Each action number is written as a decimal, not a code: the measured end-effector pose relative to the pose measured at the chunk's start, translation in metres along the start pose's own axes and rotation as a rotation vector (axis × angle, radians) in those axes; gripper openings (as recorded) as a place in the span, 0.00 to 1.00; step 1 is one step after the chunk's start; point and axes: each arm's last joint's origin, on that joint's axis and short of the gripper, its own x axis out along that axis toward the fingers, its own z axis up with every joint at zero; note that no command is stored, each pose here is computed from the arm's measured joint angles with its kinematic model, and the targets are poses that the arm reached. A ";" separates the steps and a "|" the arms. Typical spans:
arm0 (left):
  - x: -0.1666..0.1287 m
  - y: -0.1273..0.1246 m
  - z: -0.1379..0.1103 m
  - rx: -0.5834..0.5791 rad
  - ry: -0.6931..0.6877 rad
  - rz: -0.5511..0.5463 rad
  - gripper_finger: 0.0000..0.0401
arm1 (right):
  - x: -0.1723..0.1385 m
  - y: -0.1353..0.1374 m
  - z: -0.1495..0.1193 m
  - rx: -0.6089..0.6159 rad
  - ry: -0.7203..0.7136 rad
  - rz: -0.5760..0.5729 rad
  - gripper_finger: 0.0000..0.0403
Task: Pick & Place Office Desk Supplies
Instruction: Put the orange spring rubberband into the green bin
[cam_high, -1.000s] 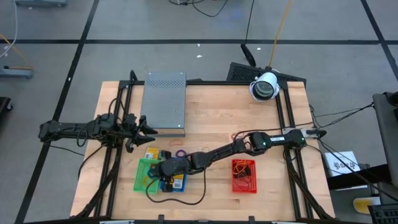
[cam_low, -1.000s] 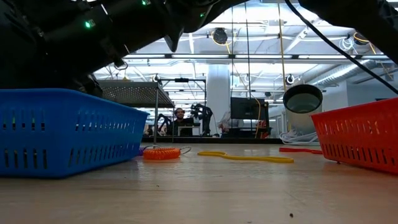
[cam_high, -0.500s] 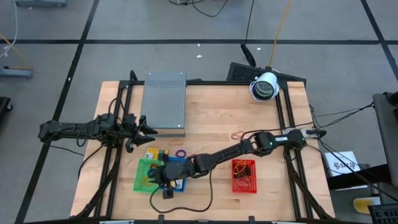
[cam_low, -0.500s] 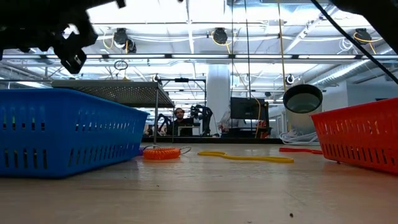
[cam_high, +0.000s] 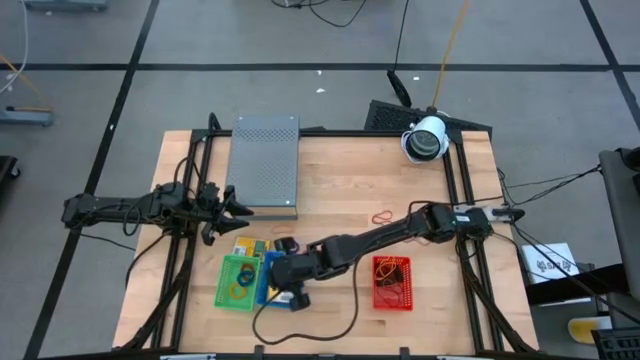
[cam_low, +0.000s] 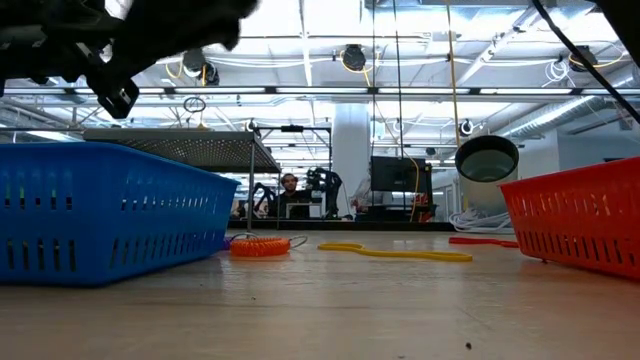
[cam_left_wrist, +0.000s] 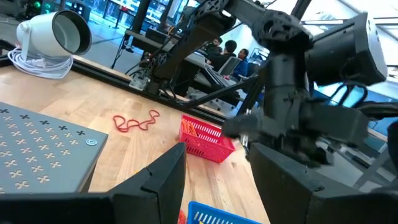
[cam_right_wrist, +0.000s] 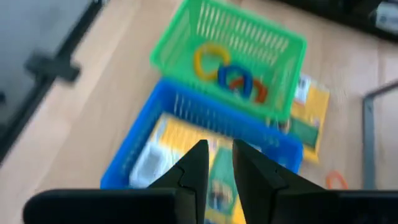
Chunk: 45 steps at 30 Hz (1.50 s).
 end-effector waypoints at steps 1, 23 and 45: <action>0.000 0.000 0.000 0.001 0.000 0.000 0.46 | -0.004 0.000 -0.002 -0.012 0.033 0.001 0.16; 0.000 0.000 0.000 0.001 -0.001 0.000 0.46 | -0.024 0.004 -0.052 -0.366 0.320 0.240 0.16; 0.000 0.000 0.000 0.001 -0.001 -0.001 0.46 | -0.041 -0.067 -0.094 0.013 0.244 0.230 0.16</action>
